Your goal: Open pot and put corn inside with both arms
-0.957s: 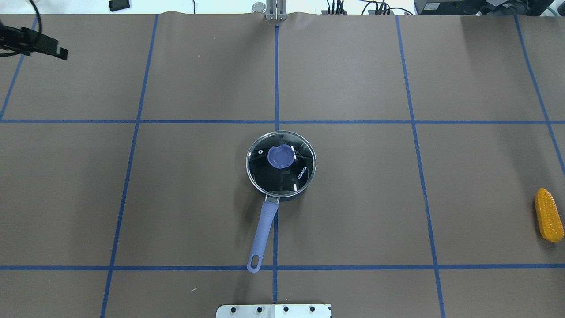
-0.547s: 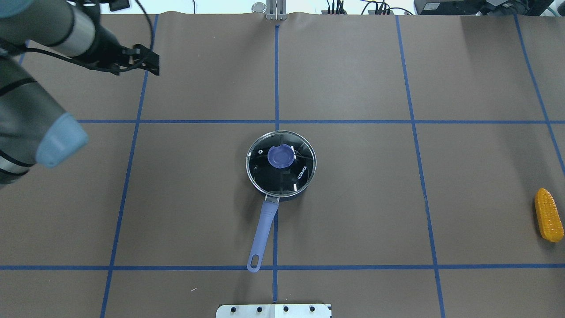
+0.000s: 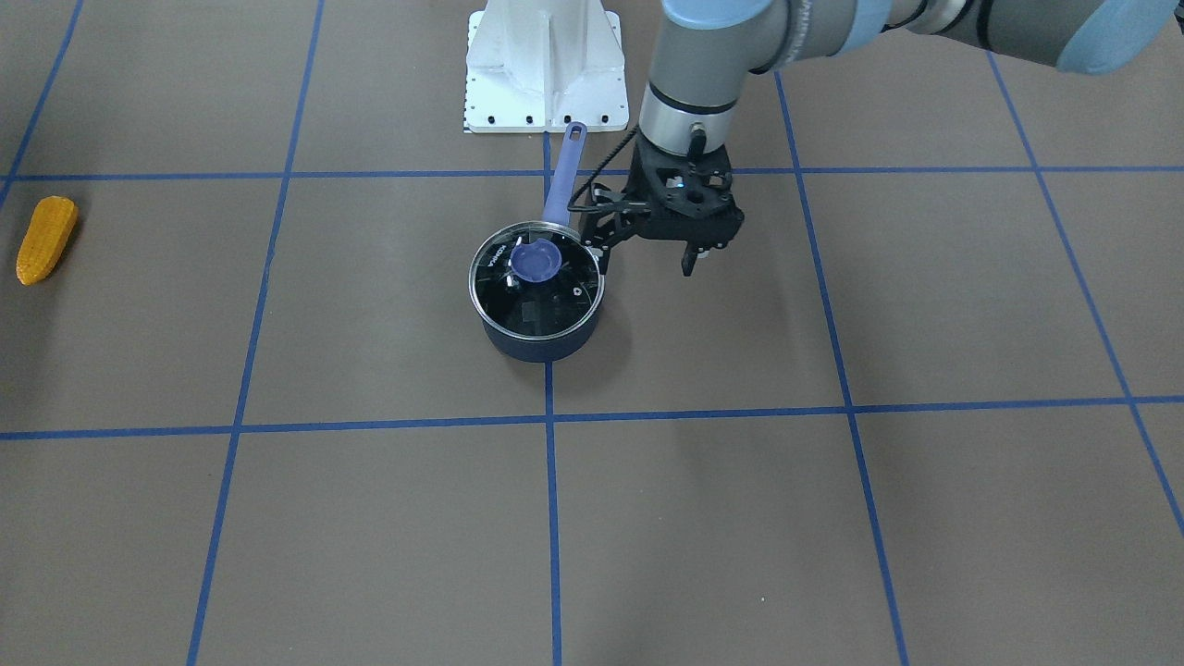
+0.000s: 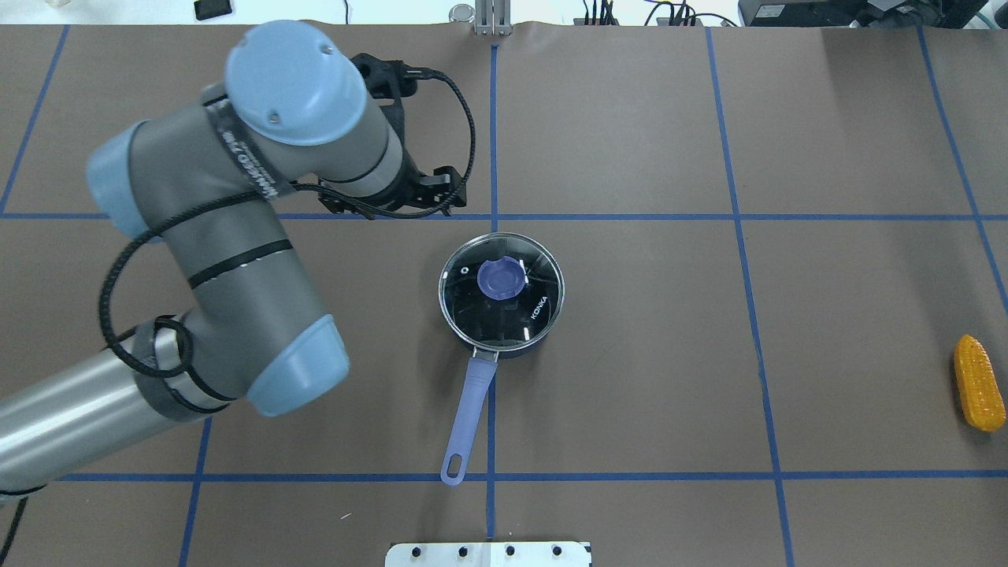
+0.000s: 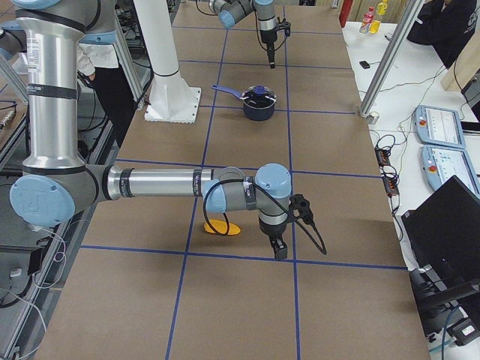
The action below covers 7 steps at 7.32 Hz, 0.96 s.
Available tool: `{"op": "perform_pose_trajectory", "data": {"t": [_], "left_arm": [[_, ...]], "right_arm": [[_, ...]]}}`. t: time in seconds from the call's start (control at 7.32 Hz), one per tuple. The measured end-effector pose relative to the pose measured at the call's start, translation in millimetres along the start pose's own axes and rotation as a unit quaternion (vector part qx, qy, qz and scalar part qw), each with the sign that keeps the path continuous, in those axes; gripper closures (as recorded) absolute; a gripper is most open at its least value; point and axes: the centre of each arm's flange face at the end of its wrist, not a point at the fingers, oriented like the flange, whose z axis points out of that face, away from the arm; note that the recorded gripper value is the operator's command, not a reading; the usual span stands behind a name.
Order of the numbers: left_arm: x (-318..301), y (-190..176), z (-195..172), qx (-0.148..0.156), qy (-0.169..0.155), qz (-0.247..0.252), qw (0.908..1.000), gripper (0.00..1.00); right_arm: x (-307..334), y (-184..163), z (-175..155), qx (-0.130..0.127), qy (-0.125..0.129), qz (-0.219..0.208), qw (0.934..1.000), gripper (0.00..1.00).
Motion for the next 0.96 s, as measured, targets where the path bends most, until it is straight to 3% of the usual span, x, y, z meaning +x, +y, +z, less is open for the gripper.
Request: {"op": "perform_pose_trajectory", "data": {"t": [0.41,0.96], "left_arm": [[91.6,52.8,34.2,-0.023,-0.021,-0.056,0.998,0.03],[91.7,65.3,57.0,-0.029,-0.04,-0.076,0.9959,0.03]], "right_arm": [[0.4,1.4,1.3,-0.002,0.0,0.001,1.0,0.0],[2.7,2.4,4.3,-0.004,-0.001,0.003,1.0,0.0]]}}
